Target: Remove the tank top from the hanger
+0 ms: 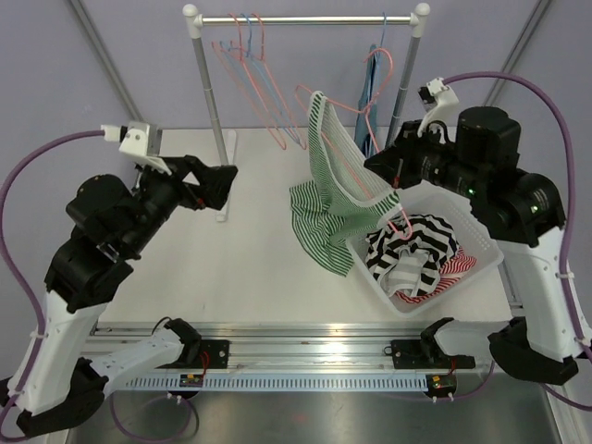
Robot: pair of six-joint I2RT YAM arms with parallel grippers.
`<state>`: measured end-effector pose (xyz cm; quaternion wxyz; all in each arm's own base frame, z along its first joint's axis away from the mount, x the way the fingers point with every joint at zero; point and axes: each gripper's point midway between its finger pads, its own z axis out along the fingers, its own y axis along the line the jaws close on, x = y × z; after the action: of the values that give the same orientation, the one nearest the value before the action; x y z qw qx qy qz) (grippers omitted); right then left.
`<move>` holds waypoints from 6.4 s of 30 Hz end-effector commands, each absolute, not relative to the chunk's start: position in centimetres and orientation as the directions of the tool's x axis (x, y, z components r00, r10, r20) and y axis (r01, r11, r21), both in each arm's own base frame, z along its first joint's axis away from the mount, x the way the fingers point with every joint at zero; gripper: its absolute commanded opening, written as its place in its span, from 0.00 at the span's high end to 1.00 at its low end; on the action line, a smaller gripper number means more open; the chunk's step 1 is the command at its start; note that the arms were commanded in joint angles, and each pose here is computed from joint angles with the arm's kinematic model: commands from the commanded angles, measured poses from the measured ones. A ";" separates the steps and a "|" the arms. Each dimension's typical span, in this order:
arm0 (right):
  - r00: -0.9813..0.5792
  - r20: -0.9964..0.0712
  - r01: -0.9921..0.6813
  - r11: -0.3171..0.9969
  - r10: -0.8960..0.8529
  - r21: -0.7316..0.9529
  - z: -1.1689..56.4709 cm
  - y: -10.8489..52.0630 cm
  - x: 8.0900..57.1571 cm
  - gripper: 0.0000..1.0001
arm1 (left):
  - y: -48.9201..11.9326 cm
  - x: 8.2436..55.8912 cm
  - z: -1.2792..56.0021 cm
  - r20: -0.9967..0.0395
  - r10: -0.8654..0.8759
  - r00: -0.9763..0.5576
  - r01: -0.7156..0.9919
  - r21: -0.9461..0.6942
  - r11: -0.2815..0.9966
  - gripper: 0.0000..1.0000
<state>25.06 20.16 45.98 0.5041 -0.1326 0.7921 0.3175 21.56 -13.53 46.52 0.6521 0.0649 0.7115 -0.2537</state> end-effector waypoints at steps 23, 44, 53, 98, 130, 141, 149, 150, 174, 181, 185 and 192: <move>-0.435 -0.895 -0.736 0.532 0.100 0.418 49.3 20.1 15.4 1.00 | -26.6 28.5 48.2 -0.997 0.054 0.051 0.488 0.073 0.870 0.35; -0.403 -0.914 -0.888 0.265 -0.052 0.376 44.7 23.4 13.2 1.00 | -10.2 31.2 44.0 -0.974 -0.198 -0.109 -0.100 -0.188 0.977 1.00; -0.315 -0.944 -0.917 0.225 0.102 0.330 46.3 23.8 13.5 1.00 | -11.9 29.0 39.3 -0.922 -0.245 -0.301 0.102 -0.286 0.953 1.00; -0.313 -0.949 -0.239 0.969 -0.018 0.060 44.4 21.7 38.3 1.00 | -11.4 19.2 27.3 -0.850 -0.018 -0.526 0.246 -0.173 0.954 0.01; -0.119 -0.993 -0.396 0.918 -0.027 0.023 42.2 32.3 51.5 1.00 | -10.8 18.3 24.9 -0.893 -0.043 -0.447 0.293 -0.191 0.937 0.01; -0.128 -0.992 -0.428 0.901 0.020 0.074 40.4 36.2 51.8 1.00 | -10.8 18.4 24.6 -0.889 -0.033 -0.457 0.290 -0.184 0.939 0.01; -0.126 -0.992 -0.430 0.900 0.011 0.065 40.9 36.5 50.6 0.72 | -11.2 18.6 25.0 -0.881 -0.067 -0.468 0.277 -0.219 0.936 0.01; -0.121 -0.993 -0.426 0.903 0.008 0.059 41.4 36.1 50.4 0.71 | -11.4 18.7 25.0 -0.875 -0.086 -0.476 0.264 -0.236 0.935 0.01; -0.386 -0.923 -0.630 0.729 0.007 0.269 39.4 25.2 26.4 0.01 | -18.8 19.9 19.9 -0.813 -0.137 -0.565 0.256 -0.331 0.908 0.01; -0.445 -0.893 -0.545 0.771 0.068 0.330 34.5 21.0 22.4 0.00 | -23.6 20.2 14.0 -0.747 0.043 -0.664 0.321 -0.232 0.918 0.01; -0.404 -0.906 -0.538 0.769 0.126 0.346 36.3 18.5 19.9 0.01 | -26.4 20.4 11.0 -0.716 0.121 -0.687 0.360 -0.191 0.913 0.01; -0.290 -0.939 -0.645 0.687 0.185 0.335 41.7 16.9 15.9 0.01 | -29.1 19.9 3.6 -0.631 0.222 -0.744 0.399 -0.152 0.904 0.02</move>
<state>17.09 16.77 38.96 0.5581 -0.1460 0.7453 0.3343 19.09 -26.21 4.15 0.3030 0.1670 0.9326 -0.1032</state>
